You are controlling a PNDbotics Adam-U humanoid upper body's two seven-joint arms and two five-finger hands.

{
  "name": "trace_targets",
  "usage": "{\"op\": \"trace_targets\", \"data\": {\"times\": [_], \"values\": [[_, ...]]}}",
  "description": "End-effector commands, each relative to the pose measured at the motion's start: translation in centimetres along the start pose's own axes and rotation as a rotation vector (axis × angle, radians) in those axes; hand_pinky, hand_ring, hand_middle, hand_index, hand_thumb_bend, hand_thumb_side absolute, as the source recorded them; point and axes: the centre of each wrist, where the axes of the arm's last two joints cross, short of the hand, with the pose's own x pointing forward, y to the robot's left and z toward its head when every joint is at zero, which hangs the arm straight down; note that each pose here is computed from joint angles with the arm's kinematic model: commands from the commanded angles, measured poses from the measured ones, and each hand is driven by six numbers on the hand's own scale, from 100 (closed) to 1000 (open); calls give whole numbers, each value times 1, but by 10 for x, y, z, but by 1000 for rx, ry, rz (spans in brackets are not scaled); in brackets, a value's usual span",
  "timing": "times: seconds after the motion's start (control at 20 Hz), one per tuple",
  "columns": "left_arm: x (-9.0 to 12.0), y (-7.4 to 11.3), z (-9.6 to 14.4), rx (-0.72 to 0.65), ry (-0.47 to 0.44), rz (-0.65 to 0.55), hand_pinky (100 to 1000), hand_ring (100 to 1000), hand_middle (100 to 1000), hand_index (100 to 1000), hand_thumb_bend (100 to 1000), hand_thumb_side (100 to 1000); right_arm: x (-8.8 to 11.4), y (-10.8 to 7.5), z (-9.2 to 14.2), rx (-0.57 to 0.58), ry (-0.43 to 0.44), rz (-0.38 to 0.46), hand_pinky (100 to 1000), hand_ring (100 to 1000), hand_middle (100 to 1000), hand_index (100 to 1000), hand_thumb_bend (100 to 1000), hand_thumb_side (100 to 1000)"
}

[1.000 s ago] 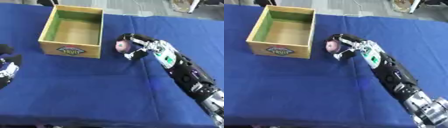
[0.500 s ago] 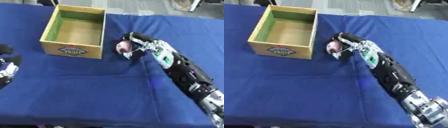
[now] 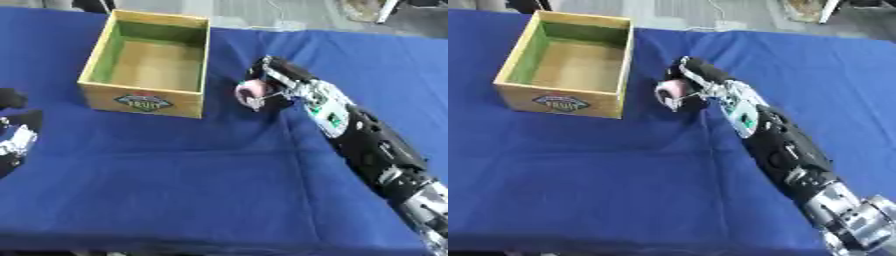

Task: Pick up objects on the table and place them in the box.

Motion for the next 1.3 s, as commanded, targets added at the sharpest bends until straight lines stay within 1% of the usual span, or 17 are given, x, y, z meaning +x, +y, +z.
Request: {"op": "trace_targets", "data": {"times": [0.05,0.15,0.3,0.45,0.6,0.75,0.95,1.0,1.05,1.15,1.2,1.3], "values": [[8,0,-3,-11,-31,-4,640,769,538,683,420,126,2,-36,-3,-88,-36,38,137,486,415,551,100,198],[9,0,-4,-13,-35,-3,640,768,538,683,421,124,11,-58,-8,-165,-82,51,136,484,415,551,100,198],[11,-2,-7,-30,-45,2,640,768,538,683,423,121,23,-78,-12,-221,-109,49,139,485,417,556,100,198],[14,-6,-11,-59,-58,13,640,768,538,683,424,118,31,-93,-15,-243,-119,28,146,490,423,565,100,198],[18,-11,-16,-86,-75,24,640,767,539,683,427,112,36,-102,-20,-244,-128,3,172,512,438,585,100,198],[23,-16,-21,-117,-97,38,640,767,539,683,429,107,35,-104,-23,-231,-105,-14,201,537,449,599,100,198],[30,-23,-28,-161,-126,53,640,767,539,684,431,106,28,-98,-29,-208,-64,-42,252,578,482,630,100,198],[31,-25,-29,-169,-130,57,640,767,539,684,431,106,27,-97,-29,-203,-55,-43,252,578,482,630,100,198],[32,-26,-30,-179,-137,59,640,767,539,684,431,105,24,-94,-29,-196,-38,-44,279,599,516,659,100,201],[35,-30,-32,-198,-148,65,640,766,539,684,432,104,17,-88,-30,-181,9,-40,376,668,582,727,100,205],[36,-31,-33,-206,-152,68,640,767,539,683,432,106,13,-85,-30,-172,37,-38,473,750,660,788,100,211],[36,-33,-34,-215,-153,73,640,766,539,683,433,106,6,-77,-32,-152,83,-29,533,795,705,805,100,216]]}}
